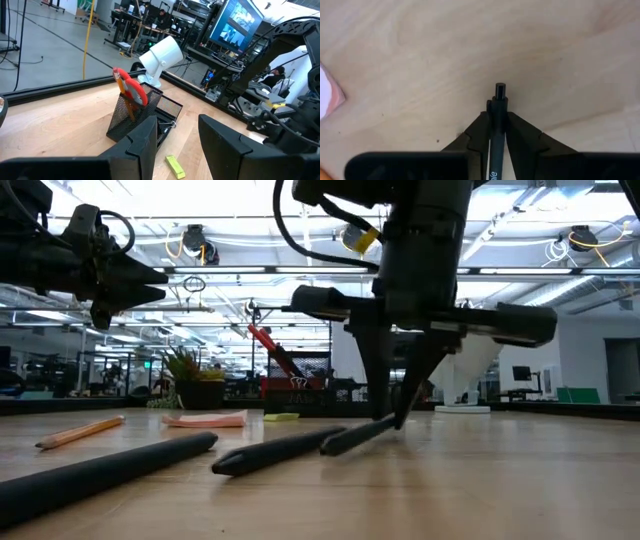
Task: Pick and place office supplies into organizer
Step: Put the right pen into the mesh organizer
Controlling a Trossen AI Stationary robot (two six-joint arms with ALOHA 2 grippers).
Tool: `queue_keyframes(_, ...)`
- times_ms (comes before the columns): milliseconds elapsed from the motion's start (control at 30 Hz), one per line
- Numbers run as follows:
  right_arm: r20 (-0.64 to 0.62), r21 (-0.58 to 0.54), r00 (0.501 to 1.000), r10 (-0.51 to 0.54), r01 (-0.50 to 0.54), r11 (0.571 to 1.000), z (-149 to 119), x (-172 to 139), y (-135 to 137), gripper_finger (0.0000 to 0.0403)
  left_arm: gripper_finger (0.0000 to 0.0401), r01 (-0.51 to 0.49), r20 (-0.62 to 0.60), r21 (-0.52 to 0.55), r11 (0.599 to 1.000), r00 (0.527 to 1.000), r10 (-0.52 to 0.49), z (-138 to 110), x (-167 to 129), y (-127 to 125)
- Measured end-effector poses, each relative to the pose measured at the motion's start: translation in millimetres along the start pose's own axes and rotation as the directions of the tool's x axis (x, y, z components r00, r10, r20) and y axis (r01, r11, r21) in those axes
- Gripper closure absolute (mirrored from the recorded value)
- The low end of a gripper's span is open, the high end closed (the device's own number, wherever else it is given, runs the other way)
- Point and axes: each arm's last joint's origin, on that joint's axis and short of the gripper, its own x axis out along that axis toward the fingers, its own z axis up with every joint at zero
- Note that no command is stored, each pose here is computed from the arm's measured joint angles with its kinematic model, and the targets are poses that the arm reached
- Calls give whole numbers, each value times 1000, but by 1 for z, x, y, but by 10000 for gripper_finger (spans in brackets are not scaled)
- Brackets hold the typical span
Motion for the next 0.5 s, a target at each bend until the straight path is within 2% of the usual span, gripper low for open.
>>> queue_keyframes(300,38,-84,999,17,-14,996,6,-8,3,354,254,0,0,0,1000,1000,0,0,0,0)
queue_keyframes(500,78,-142,993,91,-79,987,10,-24,7,354,254,0,-1,0,1000,1000,0,0,0,0)
